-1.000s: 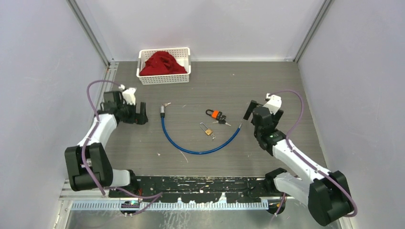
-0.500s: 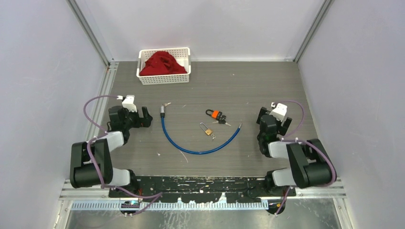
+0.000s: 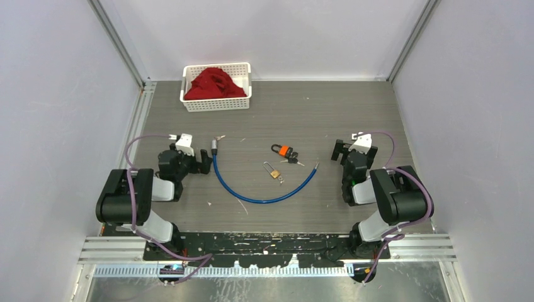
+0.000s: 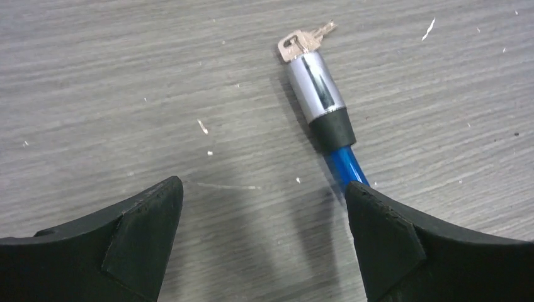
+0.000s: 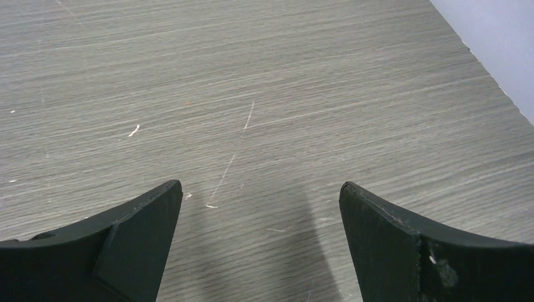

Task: Unlock with the key
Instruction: Reset both arms

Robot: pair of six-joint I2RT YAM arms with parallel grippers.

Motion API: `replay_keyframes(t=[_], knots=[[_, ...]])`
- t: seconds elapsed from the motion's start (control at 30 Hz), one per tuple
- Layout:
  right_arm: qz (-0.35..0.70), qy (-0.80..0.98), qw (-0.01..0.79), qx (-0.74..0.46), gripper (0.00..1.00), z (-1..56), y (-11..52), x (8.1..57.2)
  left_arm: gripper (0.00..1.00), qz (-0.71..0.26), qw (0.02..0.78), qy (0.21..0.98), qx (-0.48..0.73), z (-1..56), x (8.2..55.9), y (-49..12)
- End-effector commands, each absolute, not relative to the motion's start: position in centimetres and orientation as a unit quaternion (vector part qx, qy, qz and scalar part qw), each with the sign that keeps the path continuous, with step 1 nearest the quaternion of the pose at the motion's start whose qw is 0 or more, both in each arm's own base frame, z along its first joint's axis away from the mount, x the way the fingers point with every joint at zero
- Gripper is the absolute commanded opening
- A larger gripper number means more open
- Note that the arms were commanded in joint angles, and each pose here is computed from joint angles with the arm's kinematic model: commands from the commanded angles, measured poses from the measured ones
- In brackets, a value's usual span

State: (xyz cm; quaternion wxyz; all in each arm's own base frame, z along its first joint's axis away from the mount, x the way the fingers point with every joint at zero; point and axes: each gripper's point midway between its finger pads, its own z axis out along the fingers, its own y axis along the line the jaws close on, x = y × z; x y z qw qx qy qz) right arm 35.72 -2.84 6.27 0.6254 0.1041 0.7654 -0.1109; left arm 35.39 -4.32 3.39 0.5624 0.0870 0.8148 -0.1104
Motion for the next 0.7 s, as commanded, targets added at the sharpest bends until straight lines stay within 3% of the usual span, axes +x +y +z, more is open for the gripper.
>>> replay_keyframes(t=[0.0,0.67], knots=[[-0.093,0.735,0.665,0.092,1.0,8.73,-2.21,36.59,0.99,-0.078,0.618,0.775,0.105,7.37,38.67,-3.67],[-0.093,0.73,0.67,0.092,1.0,8.91,-2.23,36.5,0.99,-0.081,0.613,0.778,0.107,7.13,38.42,-3.77]])
